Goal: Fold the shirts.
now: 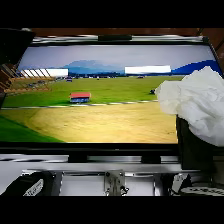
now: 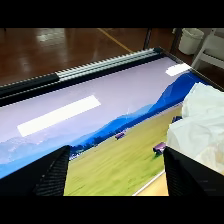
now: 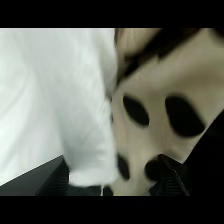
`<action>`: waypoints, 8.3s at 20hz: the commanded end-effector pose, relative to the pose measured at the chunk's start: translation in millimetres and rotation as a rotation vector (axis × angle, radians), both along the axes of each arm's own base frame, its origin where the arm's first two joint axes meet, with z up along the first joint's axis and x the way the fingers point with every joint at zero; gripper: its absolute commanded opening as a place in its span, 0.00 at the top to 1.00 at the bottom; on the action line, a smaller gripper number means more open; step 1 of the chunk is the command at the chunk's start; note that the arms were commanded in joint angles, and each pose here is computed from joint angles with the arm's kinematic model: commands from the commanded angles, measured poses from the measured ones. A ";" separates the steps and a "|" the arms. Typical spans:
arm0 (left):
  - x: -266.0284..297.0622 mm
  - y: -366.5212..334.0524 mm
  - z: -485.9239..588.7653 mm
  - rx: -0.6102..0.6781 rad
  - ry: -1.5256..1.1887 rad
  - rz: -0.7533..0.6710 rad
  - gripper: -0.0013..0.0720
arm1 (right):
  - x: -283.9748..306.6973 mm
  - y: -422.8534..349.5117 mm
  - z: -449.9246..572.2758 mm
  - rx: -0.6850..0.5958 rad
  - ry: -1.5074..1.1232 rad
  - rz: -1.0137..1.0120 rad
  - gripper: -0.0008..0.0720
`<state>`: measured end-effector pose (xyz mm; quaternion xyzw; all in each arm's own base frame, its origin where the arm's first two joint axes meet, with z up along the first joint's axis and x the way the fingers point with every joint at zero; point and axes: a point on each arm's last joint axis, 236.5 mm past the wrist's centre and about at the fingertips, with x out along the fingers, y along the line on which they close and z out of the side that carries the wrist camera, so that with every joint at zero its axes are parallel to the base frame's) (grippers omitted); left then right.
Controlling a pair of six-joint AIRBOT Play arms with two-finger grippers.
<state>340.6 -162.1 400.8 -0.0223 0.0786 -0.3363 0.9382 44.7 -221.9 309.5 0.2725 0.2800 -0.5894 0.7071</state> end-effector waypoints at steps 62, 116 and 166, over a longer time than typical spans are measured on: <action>78.6 22.2 -69.7 0.149 0.099 0.127 0.80 | 399.6 70.0 -380.3 0.307 0.956 1.290 0.04; 84.6 23.0 -71.2 0.096 0.131 0.149 0.80 | 435.3 2.6 -48.2 -0.302 0.140 0.872 0.19; 89.7 23.4 -76.8 -0.002 0.213 0.178 0.81 | 175.3 -274.0 -309.6 0.160 0.630 -0.061 0.59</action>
